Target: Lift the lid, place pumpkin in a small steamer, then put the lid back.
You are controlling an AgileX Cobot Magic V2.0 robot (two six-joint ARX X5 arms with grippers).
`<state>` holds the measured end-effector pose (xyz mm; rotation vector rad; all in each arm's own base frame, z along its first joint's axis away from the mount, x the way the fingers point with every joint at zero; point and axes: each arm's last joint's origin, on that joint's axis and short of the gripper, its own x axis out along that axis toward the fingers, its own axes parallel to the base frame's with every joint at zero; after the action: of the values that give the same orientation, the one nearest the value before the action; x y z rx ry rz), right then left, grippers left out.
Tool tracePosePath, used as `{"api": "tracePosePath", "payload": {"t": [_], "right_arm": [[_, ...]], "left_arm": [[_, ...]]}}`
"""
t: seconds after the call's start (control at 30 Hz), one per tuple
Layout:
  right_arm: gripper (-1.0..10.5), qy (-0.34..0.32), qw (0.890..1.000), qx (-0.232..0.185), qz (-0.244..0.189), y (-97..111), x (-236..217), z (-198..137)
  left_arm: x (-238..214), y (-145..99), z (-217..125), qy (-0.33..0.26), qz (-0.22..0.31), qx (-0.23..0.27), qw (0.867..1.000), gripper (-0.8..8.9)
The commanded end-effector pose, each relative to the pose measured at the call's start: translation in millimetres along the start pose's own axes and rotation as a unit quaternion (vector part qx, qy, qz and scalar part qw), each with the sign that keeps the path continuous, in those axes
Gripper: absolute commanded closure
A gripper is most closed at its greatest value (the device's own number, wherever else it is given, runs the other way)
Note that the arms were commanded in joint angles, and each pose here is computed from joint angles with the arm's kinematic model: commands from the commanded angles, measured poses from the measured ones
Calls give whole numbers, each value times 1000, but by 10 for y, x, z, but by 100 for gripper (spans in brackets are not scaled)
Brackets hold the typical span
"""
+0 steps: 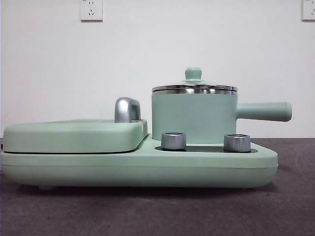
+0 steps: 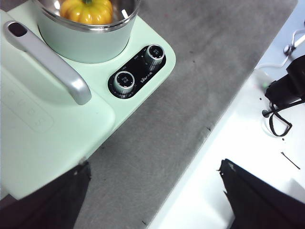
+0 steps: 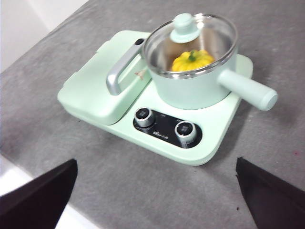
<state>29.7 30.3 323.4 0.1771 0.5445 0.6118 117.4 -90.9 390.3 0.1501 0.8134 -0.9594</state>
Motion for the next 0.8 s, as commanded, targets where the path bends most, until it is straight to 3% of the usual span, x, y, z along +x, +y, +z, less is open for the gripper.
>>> {"api": "tracePosePath", "payload": {"t": [0.03, 0.23, 0.3, 0.33, 0.37, 0.4, 0.47, 0.8], "right_arm": [[370, 4, 1000, 0, 16, 14, -9, 8], [370, 11, 999, 0, 31, 23, -9, 4], [387, 11, 999, 0, 31, 23, -9, 4], [510, 12, 999, 0, 32, 24, -9, 4], [751, 15, 999, -1, 38, 27, -10, 2], [956, 15, 999, -3, 39, 28, -10, 2], [904, 13, 999, -11, 37, 27, -10, 2], [904, 14, 999, -10, 37, 27, -10, 2]], "left_arm": [[-40, -42, -187, -34, -2, 0, 999, 384], [-17, -64, -600, -81, -2, -40, 996, 392], [-28, -75, -684, -87, -3, -50, 995, 441], [-41, -83, -712, -90, -3, -51, 995, 559], [-58, -91, -729, -93, -3, -49, 994, 746], [-74, -98, -738, -97, -3, -48, 994, 812], [-105, -112, -745, -109, -4, -52, 993, 805], [-138, -129, -770, -116, -7, -64, 991, 805]]}}
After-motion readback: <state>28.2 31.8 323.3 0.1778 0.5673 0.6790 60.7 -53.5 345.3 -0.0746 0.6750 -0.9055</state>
